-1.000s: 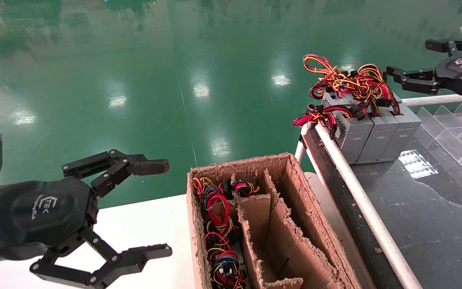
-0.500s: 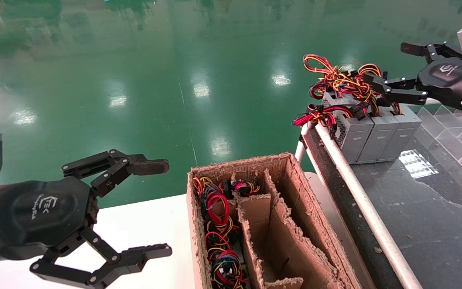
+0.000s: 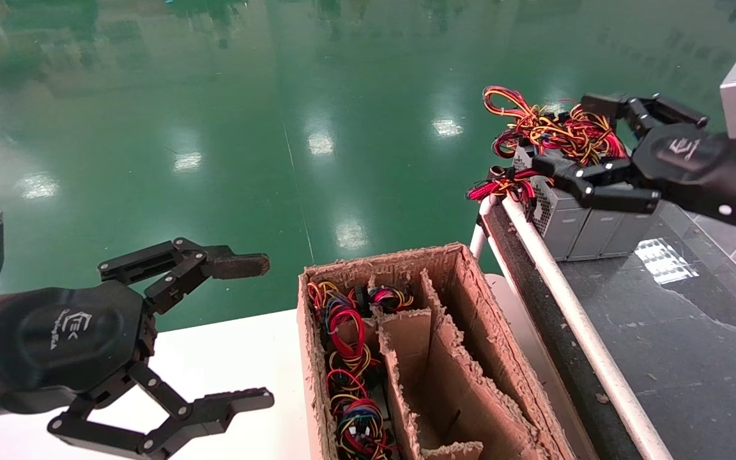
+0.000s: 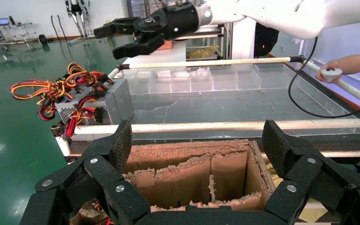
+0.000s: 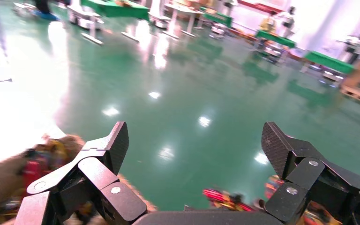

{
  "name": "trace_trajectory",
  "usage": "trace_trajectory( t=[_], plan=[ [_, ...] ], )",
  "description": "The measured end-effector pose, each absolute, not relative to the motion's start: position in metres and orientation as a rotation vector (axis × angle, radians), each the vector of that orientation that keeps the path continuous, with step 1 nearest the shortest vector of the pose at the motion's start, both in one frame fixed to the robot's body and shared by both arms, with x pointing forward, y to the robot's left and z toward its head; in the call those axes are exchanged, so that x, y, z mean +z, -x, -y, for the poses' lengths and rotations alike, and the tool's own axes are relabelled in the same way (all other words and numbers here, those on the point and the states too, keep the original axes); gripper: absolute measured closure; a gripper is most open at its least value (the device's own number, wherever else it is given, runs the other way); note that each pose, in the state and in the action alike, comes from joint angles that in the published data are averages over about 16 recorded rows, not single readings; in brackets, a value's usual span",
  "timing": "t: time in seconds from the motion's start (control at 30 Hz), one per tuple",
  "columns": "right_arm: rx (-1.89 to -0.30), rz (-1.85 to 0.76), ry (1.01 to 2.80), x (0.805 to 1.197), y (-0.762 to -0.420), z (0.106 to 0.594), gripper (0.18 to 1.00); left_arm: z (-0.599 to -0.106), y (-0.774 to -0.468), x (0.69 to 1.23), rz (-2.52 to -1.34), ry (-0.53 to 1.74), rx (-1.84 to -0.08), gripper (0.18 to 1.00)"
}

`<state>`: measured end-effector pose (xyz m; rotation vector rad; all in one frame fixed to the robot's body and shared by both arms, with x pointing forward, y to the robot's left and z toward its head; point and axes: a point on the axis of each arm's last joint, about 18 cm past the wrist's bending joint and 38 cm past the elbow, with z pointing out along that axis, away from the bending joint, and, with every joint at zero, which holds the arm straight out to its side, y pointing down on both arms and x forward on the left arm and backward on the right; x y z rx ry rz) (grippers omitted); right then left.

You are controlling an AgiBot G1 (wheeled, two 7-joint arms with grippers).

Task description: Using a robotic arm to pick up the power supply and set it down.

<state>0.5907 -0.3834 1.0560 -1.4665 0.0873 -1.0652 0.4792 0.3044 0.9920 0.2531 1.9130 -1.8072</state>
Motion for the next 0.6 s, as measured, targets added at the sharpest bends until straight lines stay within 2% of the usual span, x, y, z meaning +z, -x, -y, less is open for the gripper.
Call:
trace_trajectory(
  t=[0.37,0.6],
  plan=[
    [-0.858,0.061,1.517,1.03,-0.544,0.345,0.178,-0.304,-0.479,0.992,-1.913,-0.253,-1.807,0.184],
    [-0.783,0.107,1.537,1.021,-0.528,0.333,0.178,-0.304,-0.479,0.992,-1.913,-0.253,-1.807,0.184]
  ],
)
